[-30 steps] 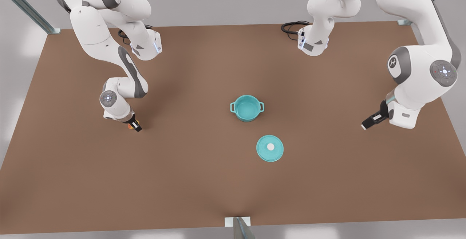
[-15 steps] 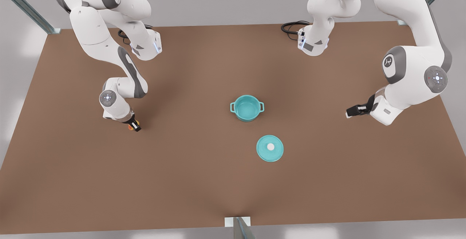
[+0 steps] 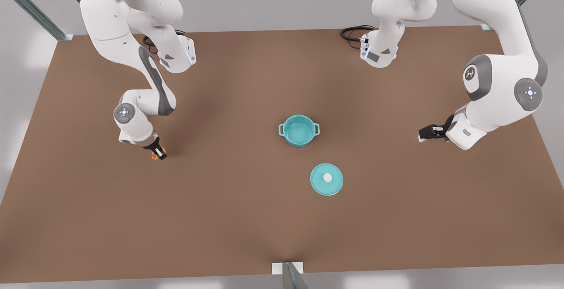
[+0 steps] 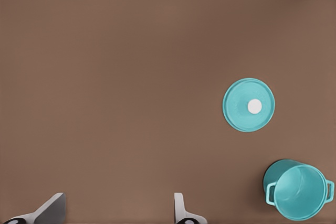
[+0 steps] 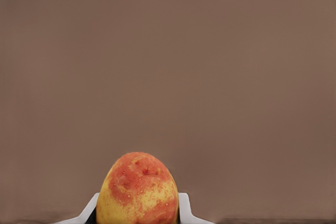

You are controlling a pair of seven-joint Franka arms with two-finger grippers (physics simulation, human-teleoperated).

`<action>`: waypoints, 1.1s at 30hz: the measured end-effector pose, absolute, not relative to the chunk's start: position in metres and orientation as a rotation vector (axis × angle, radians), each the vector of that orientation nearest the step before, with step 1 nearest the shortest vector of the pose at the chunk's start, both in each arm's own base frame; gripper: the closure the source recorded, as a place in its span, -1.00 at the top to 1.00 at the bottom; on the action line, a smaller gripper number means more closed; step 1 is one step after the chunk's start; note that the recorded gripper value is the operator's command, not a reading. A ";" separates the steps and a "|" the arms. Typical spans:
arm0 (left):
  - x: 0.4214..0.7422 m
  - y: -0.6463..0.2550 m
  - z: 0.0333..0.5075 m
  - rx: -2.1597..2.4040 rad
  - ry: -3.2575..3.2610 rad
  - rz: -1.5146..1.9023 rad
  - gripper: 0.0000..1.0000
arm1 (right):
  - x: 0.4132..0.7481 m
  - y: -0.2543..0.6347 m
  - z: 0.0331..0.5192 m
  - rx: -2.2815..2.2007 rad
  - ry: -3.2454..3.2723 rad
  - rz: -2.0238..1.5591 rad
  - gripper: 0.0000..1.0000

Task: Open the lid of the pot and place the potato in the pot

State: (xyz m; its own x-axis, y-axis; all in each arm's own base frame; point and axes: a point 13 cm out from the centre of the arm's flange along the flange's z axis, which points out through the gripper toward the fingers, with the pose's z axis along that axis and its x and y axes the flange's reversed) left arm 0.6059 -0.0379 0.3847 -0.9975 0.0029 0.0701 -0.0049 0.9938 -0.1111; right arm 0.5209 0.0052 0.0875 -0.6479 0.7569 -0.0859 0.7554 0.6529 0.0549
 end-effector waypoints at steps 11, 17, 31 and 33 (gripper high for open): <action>0.604 -0.038 0.385 -0.061 -3.064 0.175 1.00 | 0.559 0.159 0.216 1.034 2.874 0.053 0.00; 0.604 -0.038 0.384 -0.081 -3.064 0.175 1.00 | 0.526 0.299 0.241 0.923 2.986 0.042 0.00; 0.604 -0.039 0.384 -0.112 -3.062 0.177 1.00 | 0.494 0.533 0.213 1.004 3.041 0.078 0.00; 0.603 -0.039 0.383 -0.114 -3.060 0.177 1.00 | 0.483 0.547 0.196 1.035 3.048 0.055 0.00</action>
